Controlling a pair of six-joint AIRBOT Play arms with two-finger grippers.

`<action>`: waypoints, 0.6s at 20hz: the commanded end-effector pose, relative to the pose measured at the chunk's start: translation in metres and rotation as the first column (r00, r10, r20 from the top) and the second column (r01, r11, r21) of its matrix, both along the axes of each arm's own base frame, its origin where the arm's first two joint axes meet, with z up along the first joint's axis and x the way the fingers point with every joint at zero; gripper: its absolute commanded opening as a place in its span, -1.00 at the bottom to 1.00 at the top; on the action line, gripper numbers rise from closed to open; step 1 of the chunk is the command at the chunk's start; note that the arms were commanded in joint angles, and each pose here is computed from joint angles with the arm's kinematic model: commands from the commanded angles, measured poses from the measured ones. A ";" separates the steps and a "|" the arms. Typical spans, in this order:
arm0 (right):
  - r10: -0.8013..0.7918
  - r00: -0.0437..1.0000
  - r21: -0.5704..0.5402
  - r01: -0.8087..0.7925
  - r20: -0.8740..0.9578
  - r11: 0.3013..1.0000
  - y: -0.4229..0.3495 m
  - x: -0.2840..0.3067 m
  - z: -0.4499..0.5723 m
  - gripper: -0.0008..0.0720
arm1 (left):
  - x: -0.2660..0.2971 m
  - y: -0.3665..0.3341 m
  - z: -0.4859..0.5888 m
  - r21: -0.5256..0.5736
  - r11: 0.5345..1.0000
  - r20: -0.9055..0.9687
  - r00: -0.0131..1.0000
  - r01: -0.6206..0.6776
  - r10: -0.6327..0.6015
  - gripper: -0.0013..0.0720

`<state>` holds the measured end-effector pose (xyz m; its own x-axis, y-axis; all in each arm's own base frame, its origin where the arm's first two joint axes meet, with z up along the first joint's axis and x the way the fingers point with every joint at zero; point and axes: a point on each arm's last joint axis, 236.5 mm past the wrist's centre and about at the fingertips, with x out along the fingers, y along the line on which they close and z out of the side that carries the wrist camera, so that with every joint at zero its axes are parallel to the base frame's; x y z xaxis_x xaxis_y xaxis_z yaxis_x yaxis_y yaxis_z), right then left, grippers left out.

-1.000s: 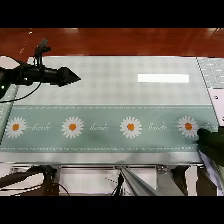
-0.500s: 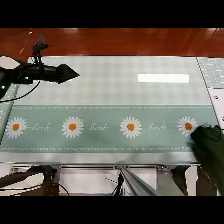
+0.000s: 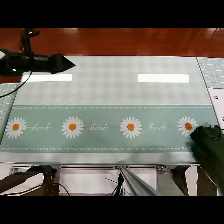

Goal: Fold the shirts.

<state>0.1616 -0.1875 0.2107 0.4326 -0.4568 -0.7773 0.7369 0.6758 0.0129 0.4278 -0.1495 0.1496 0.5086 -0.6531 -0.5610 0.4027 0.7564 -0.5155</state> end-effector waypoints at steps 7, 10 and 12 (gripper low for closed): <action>0.687 0.724 0.269 -0.650 -0.064 0.710 0.130 0.161 -0.090 0.68 | -0.071 0.042 -0.024 0.561 0.822 -0.179 0.984 0.096 0.007 0.89; 0.787 0.562 0.274 -0.738 -0.255 0.616 0.162 0.172 -0.130 0.68 | -0.070 0.061 -0.027 0.705 0.709 -0.141 0.984 0.020 0.112 1.00; 0.810 0.480 0.269 -0.775 -0.338 0.572 0.176 0.176 -0.145 0.68 | -0.069 0.059 -0.030 0.709 0.705 -0.147 0.982 0.023 0.116 0.99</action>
